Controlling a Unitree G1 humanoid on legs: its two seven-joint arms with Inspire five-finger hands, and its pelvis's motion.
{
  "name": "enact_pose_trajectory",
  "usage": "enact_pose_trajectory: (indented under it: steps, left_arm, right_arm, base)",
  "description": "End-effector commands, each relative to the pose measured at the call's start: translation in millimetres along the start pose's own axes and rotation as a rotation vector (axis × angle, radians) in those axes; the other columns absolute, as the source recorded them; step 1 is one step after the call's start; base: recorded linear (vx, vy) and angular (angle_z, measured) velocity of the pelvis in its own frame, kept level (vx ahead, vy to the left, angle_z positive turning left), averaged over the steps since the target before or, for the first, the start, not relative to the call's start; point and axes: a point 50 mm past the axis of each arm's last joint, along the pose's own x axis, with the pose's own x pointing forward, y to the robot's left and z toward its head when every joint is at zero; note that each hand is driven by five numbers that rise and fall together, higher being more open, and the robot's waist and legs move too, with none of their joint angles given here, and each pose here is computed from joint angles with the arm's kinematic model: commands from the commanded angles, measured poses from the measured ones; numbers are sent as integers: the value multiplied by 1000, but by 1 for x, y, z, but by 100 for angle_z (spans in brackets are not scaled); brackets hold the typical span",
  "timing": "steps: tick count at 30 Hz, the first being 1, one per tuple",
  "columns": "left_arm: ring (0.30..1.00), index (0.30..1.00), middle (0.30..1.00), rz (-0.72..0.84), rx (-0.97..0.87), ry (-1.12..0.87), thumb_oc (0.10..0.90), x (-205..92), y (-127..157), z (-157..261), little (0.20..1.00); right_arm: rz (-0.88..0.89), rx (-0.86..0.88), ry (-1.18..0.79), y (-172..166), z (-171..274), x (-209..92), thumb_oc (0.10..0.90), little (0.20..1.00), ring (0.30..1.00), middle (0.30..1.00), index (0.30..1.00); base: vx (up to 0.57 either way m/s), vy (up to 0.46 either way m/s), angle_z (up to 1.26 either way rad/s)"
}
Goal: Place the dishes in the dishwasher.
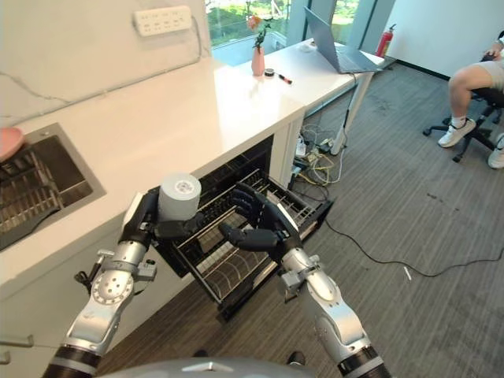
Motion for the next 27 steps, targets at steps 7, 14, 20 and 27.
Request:
enact_pose_trajectory:
  steps: [7,14,20,27]
  left_arm:
    - [300,300,300,77,116,-287,400,51,-17,59,300]
    - [300,300,300,78,152,-342,400,64,-45,73,300]
    - [300,300,300,63,185,-411,400,69,-69,88,300]
    - [300,300,300,51,301,-517,400,74,-88,103,300]
  right_arm:
    - [135,96,-232,59,41,42,800,900,900,900,900]
    - [117,175,-287,88,52,61,800,900,900,900,900]
    - [62,243,-311,109,58,80,800,900,900,900,900]
    - [17,297,-281,124,57,97,800,900,900,900,900]
  base:
    - [4,-4,0]
    - [-2,4,0]
    - [-4,4,2]
    - [-6,8,8]
